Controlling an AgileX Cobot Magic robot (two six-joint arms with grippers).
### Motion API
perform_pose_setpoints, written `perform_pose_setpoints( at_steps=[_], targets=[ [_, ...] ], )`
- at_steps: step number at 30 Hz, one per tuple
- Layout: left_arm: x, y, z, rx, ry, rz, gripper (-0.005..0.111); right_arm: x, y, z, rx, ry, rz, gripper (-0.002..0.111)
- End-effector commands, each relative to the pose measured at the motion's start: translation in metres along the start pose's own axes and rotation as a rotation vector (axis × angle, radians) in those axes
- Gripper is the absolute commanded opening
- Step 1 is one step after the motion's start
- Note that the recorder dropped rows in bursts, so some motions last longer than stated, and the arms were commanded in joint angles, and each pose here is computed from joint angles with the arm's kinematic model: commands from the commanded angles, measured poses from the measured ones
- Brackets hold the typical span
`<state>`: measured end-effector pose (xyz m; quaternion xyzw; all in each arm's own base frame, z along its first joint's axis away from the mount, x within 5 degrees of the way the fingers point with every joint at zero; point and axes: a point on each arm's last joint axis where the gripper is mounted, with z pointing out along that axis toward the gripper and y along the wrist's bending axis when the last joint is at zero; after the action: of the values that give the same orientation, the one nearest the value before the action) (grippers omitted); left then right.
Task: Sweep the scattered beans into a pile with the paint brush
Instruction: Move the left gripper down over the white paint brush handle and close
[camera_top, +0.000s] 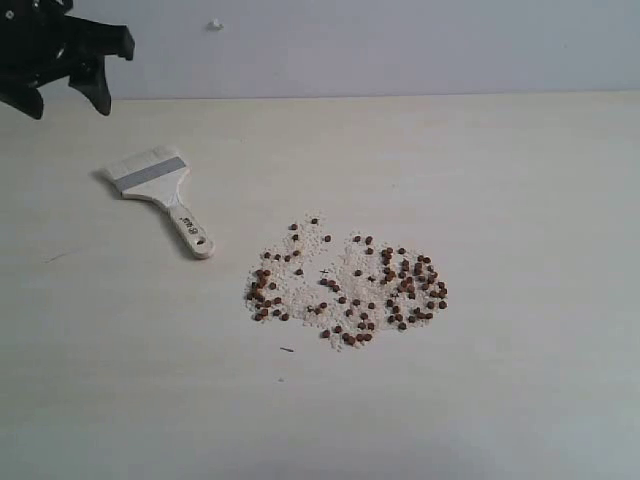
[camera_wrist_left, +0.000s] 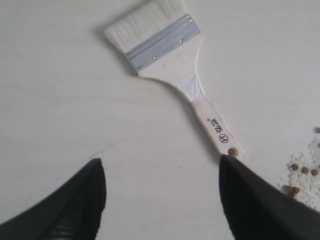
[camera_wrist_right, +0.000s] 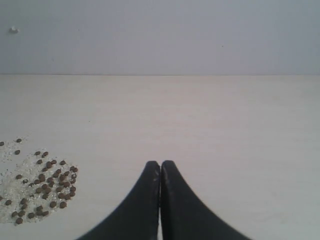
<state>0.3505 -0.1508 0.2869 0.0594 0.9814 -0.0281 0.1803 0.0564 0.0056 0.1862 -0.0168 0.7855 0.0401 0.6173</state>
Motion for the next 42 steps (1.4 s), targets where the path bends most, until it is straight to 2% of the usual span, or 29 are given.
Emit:
perform_pose_setpoints(
  at_steps=[1,9,13,24,31,36,40,42],
  targets=[
    [-0.005,-0.009,0.022,0.017,0.067,-0.079,0.062,0.001,0.000,0.000,0.000,-0.005,-0.003,0.000],
    [-0.008,-0.025,0.066,0.096,0.182,-0.227,0.062,0.001,0.000,0.000,0.000,-0.005,-0.003,0.000],
    [-0.009,-0.030,0.083,0.116,0.220,-0.248,0.062,0.001,0.000,0.000,0.000,-0.005,-0.003,0.000],
    [-0.008,-0.032,0.115,0.087,0.269,-0.298,0.062,0.000,0.000,0.000,0.000,-0.007,-0.003,0.000],
    [-0.008,-0.031,0.139,0.064,0.246,-0.296,0.062,0.000,0.000,0.000,0.000,-0.007,-0.003,0.000],
    [-0.008,-0.032,0.155,0.061,0.228,-0.336,0.062,0.000,0.000,0.000,0.000,-0.007,-0.003,0.000],
    [-0.009,-0.024,0.168,-0.018,0.178,-0.333,0.062,0.000,0.000,0.000,0.000,-0.007,-0.003,0.000],
    [-0.011,-0.024,0.168,-0.020,0.157,-0.359,0.062,0.000,0.000,0.000,0.000,-0.007,-0.003,0.000]
  ],
)
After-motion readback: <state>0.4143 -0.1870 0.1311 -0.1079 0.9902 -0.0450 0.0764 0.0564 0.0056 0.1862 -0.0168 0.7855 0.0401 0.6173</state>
